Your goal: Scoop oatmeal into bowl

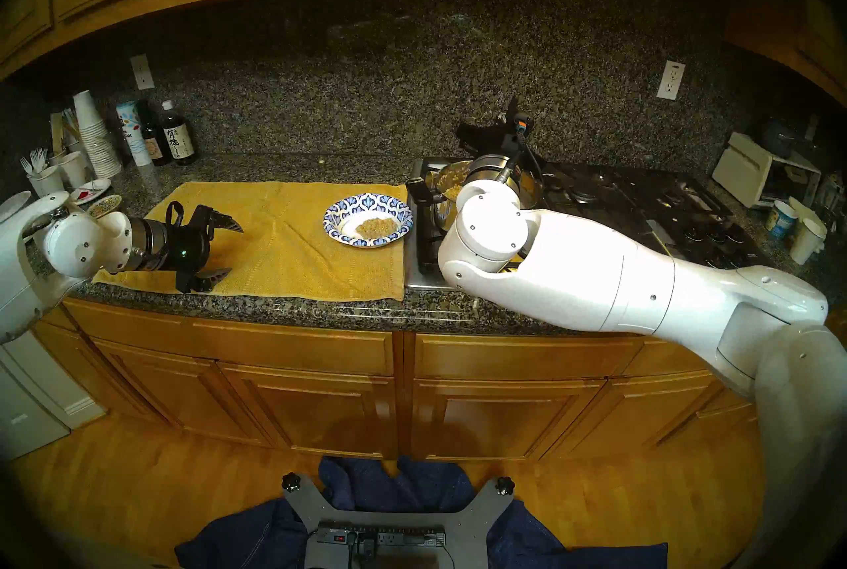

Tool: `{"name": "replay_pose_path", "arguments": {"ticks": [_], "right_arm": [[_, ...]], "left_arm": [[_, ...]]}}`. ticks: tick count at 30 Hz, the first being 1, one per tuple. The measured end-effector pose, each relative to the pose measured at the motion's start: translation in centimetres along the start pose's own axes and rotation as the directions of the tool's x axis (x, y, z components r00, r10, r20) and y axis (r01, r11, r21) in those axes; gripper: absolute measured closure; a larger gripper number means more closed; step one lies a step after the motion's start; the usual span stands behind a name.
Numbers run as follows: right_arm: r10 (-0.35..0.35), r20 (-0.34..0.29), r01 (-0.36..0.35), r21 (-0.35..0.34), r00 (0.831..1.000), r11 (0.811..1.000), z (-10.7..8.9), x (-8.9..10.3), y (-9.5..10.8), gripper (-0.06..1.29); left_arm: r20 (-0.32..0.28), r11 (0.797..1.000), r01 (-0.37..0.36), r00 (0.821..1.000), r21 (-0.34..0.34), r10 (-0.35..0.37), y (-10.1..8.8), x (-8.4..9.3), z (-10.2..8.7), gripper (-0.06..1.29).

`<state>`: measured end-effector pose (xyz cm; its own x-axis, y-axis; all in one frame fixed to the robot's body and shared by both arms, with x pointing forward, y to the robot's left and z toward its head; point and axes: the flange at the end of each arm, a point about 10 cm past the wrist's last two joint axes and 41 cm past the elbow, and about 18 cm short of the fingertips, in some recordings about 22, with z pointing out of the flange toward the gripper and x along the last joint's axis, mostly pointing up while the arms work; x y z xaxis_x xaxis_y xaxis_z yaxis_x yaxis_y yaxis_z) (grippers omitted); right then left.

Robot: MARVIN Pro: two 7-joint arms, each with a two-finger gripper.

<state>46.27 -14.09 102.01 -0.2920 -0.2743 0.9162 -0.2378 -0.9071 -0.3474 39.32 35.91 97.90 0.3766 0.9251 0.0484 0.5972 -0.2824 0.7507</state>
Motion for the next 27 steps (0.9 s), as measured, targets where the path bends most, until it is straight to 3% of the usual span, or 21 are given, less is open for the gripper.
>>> {"name": "replay_pose_path", "arguments": {"ticks": [7, 15, 27], "right_arm": [[0.052, 0.011, -0.052, -0.002, 0.999, 0.999, 0.7, 0.6, 0.9, 1.26], [0.158, 0.034, -0.158, -0.009, 0.987, 0.987, 1.5, 1.8, 2.3, 1.26], [0.317, 0.099, -0.315, -0.034, 0.943, 0.948, 1.7, 2.1, 3.6, 1.26]], "left_arm": [[0.0, 1.0, 0.0, 1.0, 0.0, 0.0, 0.0, 0.0, 0.0, 0.01], [0.0, 1.0, 0.0, 1.0, 0.0, 0.0, 0.0, 0.0, 0.0, 0.01], [0.0, 1.0, 0.0, 1.0, 0.0, 0.0, 0.0, 0.0, 0.0, 0.01]]}}
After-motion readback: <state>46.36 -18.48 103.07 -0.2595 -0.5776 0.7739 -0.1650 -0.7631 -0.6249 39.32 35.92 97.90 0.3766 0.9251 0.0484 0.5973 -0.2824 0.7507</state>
